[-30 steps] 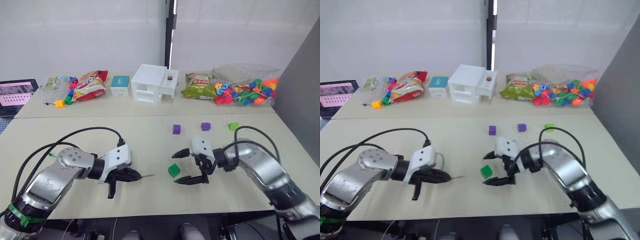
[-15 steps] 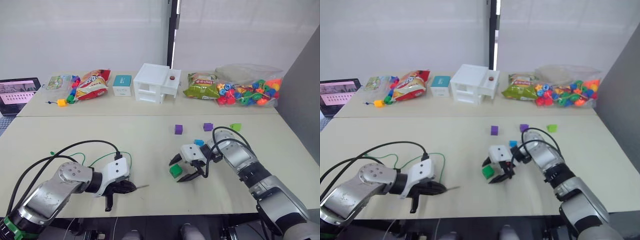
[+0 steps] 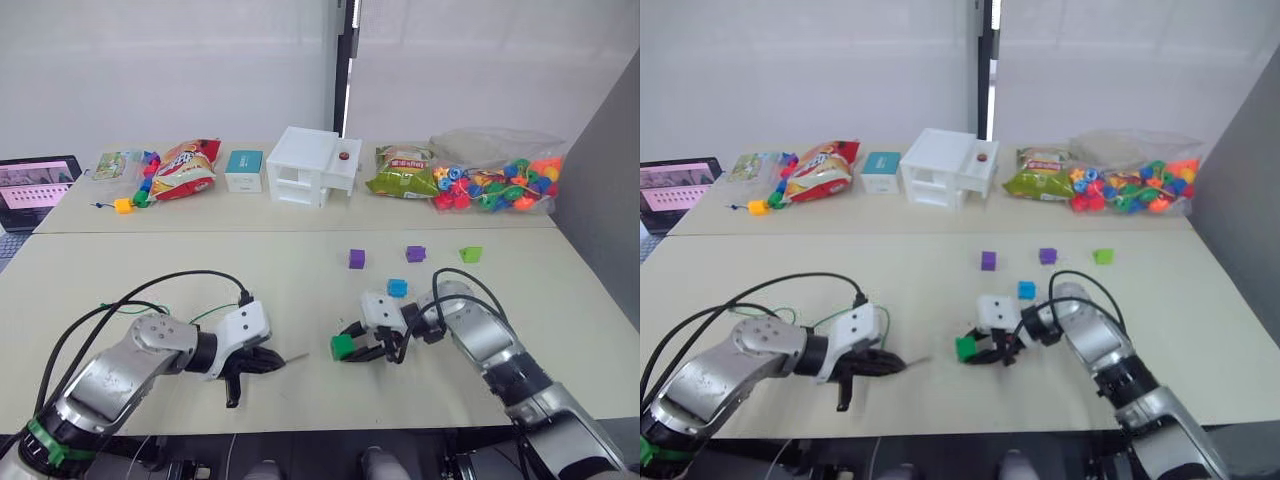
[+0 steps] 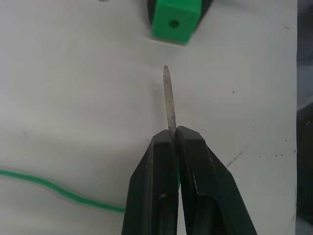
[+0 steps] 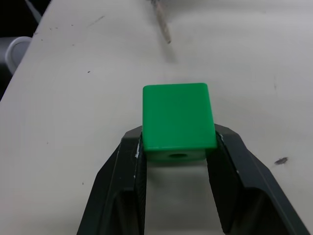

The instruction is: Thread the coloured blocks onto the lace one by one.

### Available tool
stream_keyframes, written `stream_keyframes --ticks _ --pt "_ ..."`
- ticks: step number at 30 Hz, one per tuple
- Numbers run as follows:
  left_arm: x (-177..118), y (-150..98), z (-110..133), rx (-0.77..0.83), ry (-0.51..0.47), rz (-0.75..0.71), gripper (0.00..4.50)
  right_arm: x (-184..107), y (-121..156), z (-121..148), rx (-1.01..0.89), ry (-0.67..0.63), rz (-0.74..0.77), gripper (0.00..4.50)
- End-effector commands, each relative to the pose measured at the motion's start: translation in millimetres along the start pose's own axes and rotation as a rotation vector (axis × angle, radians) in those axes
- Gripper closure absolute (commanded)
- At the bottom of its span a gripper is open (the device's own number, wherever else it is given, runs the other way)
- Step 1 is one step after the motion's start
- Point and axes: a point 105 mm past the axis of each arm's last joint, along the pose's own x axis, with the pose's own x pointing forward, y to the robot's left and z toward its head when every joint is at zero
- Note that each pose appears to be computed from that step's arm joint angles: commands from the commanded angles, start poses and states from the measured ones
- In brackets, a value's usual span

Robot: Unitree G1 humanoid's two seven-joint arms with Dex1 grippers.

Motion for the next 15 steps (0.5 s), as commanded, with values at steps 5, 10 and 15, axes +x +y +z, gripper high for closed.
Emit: stream_keyframes --ticks 5,10,15 --pt "8 -4 25 0.079 0.0 -0.055 4.5 1 6 9 0.008 0.002 -0.059 3.31" --pt "15 -5 36 0.1 0.009 -0.069 4.5 2 7 8 0.015 0.004 -0.069 3.31" --pt "17 -8 44 0.112 0.023 -0.102 4.5 1 6 7 0.028 0.009 -0.091 3.31"
